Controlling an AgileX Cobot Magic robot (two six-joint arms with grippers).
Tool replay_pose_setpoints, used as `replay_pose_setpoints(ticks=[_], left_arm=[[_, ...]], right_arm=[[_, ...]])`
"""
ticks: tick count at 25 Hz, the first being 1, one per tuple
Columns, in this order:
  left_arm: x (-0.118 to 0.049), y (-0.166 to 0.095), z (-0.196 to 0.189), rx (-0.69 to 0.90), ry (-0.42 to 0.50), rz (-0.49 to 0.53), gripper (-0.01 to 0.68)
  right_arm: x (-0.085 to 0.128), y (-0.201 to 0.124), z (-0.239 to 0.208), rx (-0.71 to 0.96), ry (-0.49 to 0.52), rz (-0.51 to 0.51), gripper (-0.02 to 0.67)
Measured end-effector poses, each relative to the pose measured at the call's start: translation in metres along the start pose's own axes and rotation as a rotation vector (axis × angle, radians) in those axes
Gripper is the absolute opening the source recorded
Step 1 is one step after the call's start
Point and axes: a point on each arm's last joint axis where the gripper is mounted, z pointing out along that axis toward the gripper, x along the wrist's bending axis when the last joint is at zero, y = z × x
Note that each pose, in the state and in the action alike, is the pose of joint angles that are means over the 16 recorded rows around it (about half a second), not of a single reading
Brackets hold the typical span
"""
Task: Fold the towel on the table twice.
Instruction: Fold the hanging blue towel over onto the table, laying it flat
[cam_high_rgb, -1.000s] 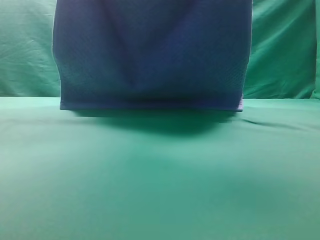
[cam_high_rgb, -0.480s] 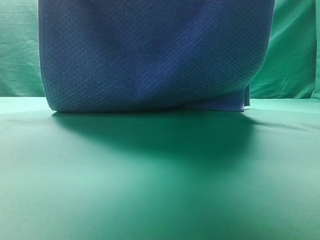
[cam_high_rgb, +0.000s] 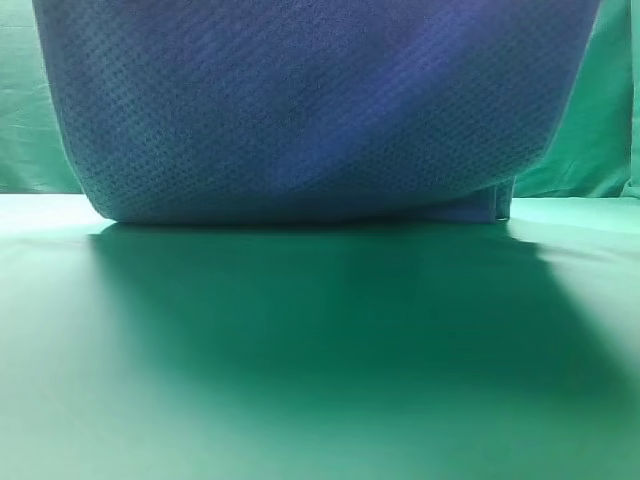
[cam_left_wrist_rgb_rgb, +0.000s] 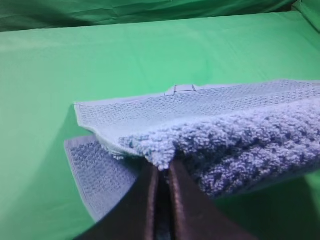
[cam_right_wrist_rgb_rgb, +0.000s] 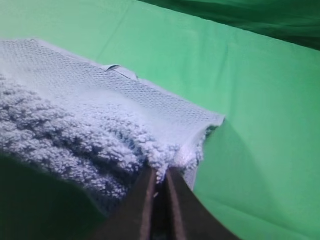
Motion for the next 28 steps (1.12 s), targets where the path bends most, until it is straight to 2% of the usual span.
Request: replay_pose_setpoints(ticks=[18,28], left_arm=[[-0.009,-0.109,-0.036,0.116,-0.064,-0.102,0.0],[-0.015,-0.151,-0.053,0.164,-0.112,-0.135,0.0]], right_arm=[[0.041,-0.099,-0.024,0.131,0.15,-0.008,0.0],[0.045,-0.125,-0.045,0.143,0.168,-0.007,0.0]])
